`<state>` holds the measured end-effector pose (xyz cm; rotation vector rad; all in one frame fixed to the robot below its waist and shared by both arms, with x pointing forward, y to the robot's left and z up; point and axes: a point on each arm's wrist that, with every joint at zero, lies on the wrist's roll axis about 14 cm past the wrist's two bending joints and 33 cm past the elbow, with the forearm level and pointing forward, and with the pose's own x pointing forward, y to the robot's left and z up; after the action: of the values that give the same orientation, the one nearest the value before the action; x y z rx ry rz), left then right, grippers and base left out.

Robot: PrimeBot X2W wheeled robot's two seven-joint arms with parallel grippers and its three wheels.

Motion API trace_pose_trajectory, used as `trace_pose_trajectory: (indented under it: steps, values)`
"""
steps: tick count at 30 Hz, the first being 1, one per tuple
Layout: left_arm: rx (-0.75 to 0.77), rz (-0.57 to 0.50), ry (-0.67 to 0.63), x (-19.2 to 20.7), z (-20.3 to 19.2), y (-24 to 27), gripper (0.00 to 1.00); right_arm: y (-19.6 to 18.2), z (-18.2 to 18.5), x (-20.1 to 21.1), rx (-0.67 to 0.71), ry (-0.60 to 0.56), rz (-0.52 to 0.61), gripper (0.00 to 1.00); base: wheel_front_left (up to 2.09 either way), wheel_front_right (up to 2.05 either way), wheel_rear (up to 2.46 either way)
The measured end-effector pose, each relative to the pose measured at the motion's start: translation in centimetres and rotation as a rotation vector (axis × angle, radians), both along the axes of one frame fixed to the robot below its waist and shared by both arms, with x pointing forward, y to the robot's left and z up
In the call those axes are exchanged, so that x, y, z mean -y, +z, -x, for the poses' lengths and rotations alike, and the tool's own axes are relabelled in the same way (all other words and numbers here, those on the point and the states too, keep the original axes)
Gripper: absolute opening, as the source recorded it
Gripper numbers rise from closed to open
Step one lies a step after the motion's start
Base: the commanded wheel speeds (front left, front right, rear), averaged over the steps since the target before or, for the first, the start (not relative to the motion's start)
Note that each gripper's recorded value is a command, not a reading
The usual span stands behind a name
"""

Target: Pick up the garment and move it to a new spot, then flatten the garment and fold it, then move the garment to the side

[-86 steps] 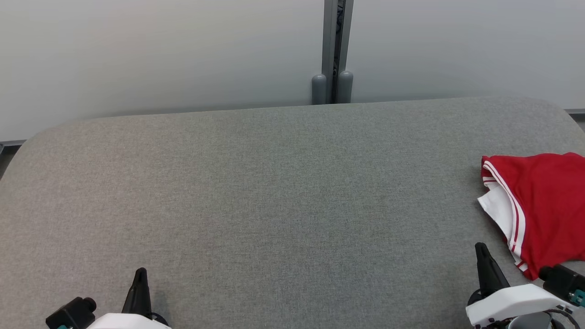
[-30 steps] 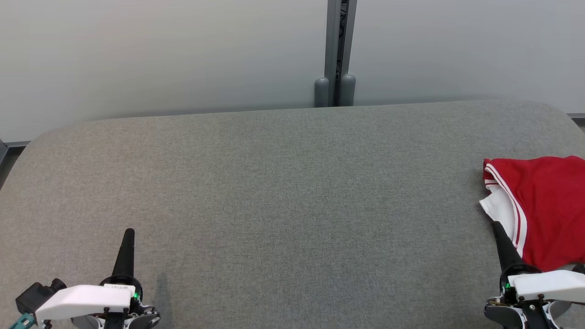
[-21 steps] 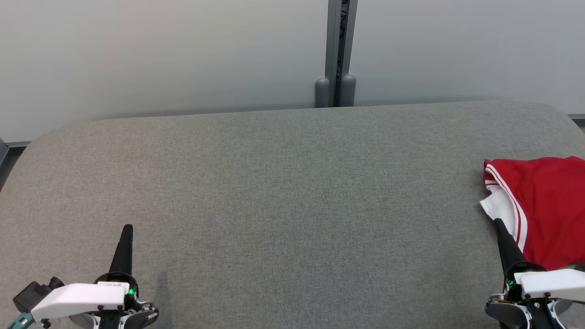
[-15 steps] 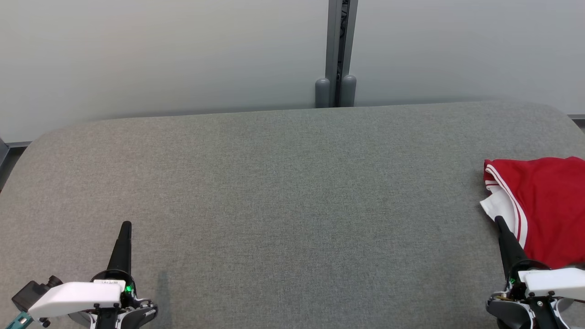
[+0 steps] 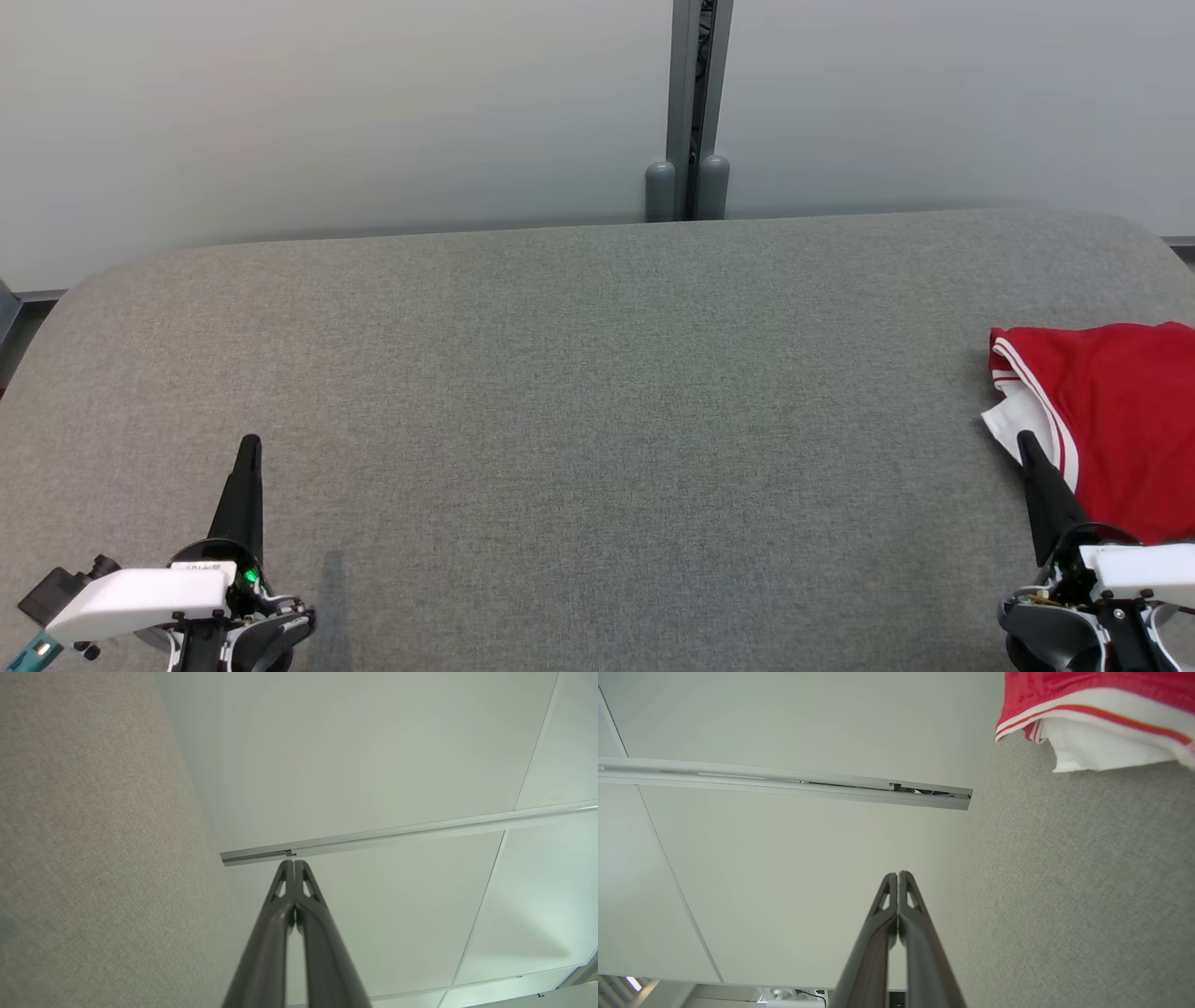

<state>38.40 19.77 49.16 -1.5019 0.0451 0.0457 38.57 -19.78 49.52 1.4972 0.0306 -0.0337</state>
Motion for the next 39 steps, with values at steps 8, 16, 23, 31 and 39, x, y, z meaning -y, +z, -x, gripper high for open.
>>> trace_pose_trajectory:
  steps: [8,16,23,31,39]
  values:
    - [0.028,0.048,-0.001,-0.1,-0.2,0.7,0.00,0.7,-0.2,0.1,0.024,-0.001,-0.053,0.00,0.00,0.00,0.00]
    - [0.046,0.075,-0.001,-0.1,-0.3,1.2,0.00,0.9,-0.2,0.1,0.032,0.002,-0.081,0.00,0.00,0.00,0.00]
    - [0.046,0.075,-0.001,-0.1,-0.3,1.2,0.00,0.9,-0.2,0.1,0.033,0.002,-0.081,0.00,0.00,0.00,0.00]
    - [0.046,0.075,-0.001,-0.1,-0.3,1.2,0.00,0.9,-0.2,0.1,0.032,0.001,-0.081,0.00,0.00,0.00,0.00]
    - [0.046,0.075,-0.001,-0.1,-0.3,1.2,0.00,0.9,-0.2,0.1,0.033,0.002,-0.081,0.00,0.00,0.00,0.00]
